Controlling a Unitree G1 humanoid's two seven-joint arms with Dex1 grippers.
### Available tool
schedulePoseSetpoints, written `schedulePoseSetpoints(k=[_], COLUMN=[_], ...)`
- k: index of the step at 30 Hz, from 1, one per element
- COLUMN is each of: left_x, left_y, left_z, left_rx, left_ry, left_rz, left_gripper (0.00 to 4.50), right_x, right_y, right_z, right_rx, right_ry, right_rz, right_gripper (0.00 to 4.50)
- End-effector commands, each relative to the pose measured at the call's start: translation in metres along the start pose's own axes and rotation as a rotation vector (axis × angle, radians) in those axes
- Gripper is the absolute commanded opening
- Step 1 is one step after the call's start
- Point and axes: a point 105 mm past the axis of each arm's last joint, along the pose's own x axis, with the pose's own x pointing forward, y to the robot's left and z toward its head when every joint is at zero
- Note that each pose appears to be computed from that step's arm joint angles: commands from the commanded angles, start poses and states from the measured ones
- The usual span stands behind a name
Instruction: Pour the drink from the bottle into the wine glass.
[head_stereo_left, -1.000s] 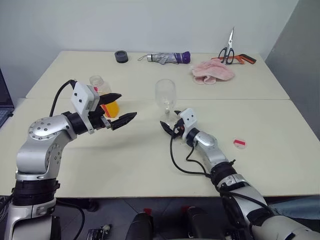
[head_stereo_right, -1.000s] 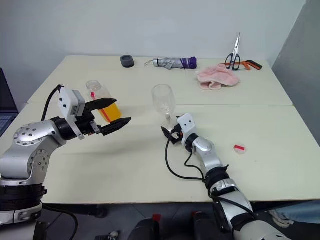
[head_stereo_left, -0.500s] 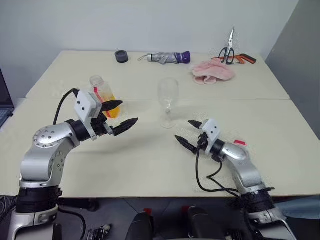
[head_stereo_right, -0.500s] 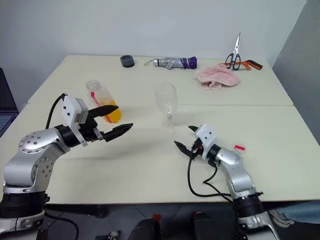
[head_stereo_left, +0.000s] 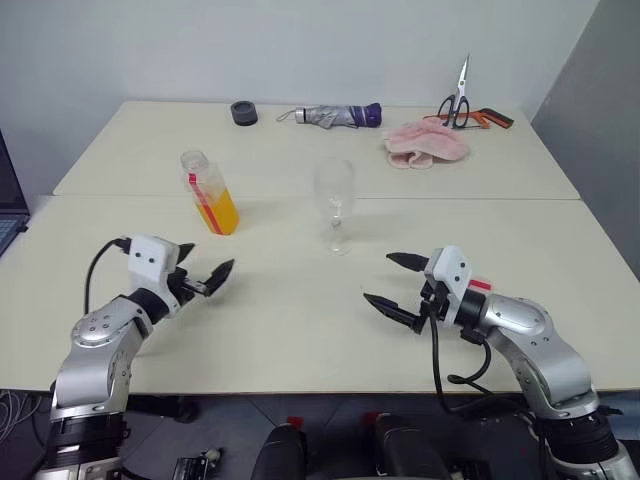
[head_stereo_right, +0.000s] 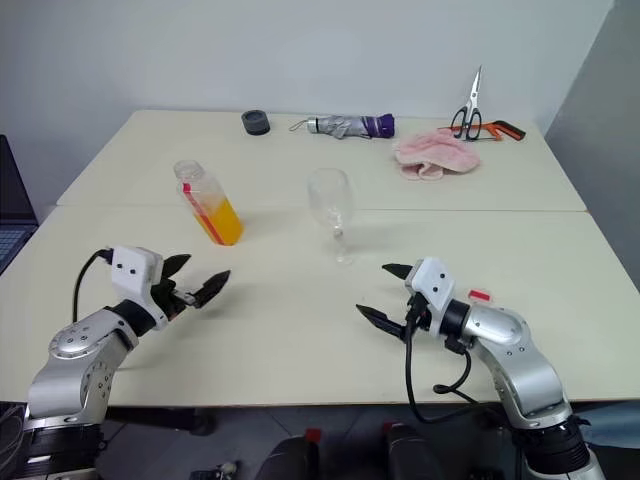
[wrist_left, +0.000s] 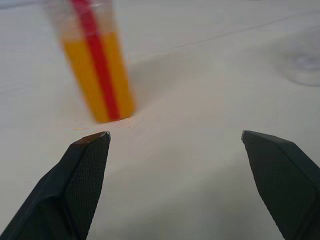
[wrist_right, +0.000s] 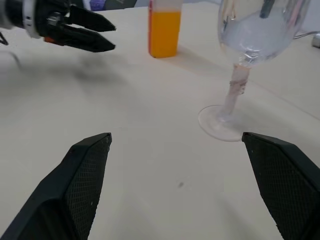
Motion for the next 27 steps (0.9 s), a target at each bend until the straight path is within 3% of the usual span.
schedulePoseSetpoints(k=[1, 11, 27], left_x=[0.003, 0.033, 0.066], left_y=[0.029, 0.044, 0.039], left_z=[0.017, 0.039, 0.054], left_rx=[0.042, 0.072, 0.086], left_ry=[-0.058, -0.091, -0.112], left_rz=[0.127, 0.104, 0.026], left_gripper=[4.50, 4.50, 4.50], right_x=[0.001, 0.005, 0.007], right_y=[0.006, 0.003, 0.004], right_z=[0.018, 0.023, 0.027], right_rx=[-0.034, -0.054, -0.080], right_ry=[-0.044, -0.050, -0.057], right_rz=[0.051, 0.054, 0.054], right_gripper=[4.46, 4.46, 4.46])
